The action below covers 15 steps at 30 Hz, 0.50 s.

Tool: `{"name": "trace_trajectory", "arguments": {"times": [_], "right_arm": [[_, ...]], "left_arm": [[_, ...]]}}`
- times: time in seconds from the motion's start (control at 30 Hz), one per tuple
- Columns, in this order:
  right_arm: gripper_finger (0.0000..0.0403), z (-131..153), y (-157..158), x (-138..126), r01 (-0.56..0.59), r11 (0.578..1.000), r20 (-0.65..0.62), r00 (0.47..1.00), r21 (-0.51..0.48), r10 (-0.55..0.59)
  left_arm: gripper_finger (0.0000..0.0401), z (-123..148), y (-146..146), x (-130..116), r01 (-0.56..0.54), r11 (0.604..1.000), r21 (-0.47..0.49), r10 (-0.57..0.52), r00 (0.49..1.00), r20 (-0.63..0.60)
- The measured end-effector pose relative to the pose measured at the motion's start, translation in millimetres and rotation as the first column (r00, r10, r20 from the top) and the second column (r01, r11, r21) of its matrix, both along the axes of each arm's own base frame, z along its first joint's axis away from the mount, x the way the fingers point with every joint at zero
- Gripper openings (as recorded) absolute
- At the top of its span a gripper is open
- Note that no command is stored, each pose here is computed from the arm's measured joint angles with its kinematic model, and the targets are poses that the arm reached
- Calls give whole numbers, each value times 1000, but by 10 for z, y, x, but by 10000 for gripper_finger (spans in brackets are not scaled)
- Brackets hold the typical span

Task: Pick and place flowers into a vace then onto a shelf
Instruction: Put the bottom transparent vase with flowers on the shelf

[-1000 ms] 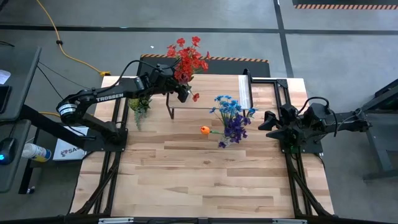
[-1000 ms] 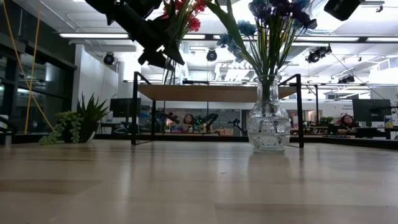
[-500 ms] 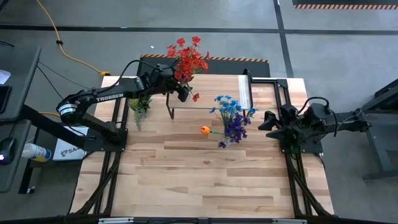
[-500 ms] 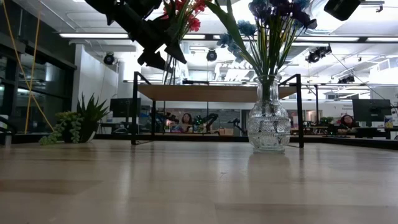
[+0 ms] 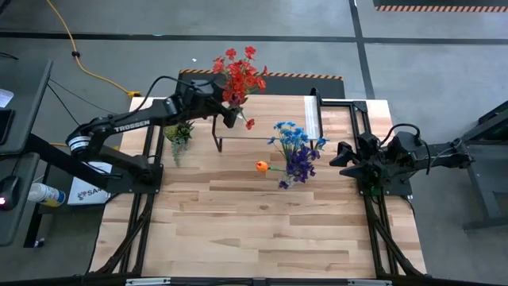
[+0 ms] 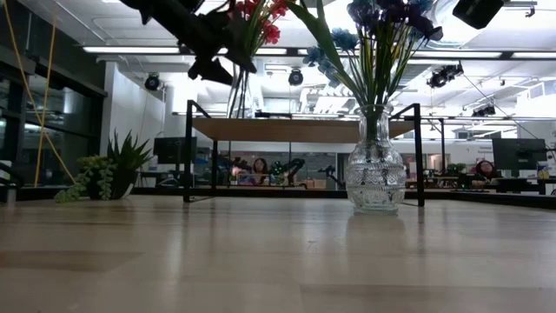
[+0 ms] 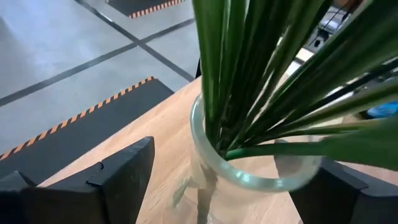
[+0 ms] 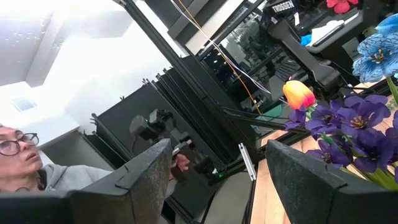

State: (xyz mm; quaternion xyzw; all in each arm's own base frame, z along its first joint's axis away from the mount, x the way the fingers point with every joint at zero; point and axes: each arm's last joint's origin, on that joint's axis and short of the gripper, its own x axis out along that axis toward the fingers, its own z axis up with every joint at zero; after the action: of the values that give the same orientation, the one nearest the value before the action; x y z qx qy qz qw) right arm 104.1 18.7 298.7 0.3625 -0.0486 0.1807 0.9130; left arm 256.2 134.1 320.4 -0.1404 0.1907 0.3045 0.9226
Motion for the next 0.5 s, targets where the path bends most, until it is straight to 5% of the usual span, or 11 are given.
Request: {"name": "trace_trajectory", "arguments": {"times": [0.5], "right_arm": [[252, 0, 0, 0, 0, 1000, 0, 1000, 0, 0]], "left_arm": [[367, 268, -303, -137, 94, 995, 39, -97, 991, 88]]}}
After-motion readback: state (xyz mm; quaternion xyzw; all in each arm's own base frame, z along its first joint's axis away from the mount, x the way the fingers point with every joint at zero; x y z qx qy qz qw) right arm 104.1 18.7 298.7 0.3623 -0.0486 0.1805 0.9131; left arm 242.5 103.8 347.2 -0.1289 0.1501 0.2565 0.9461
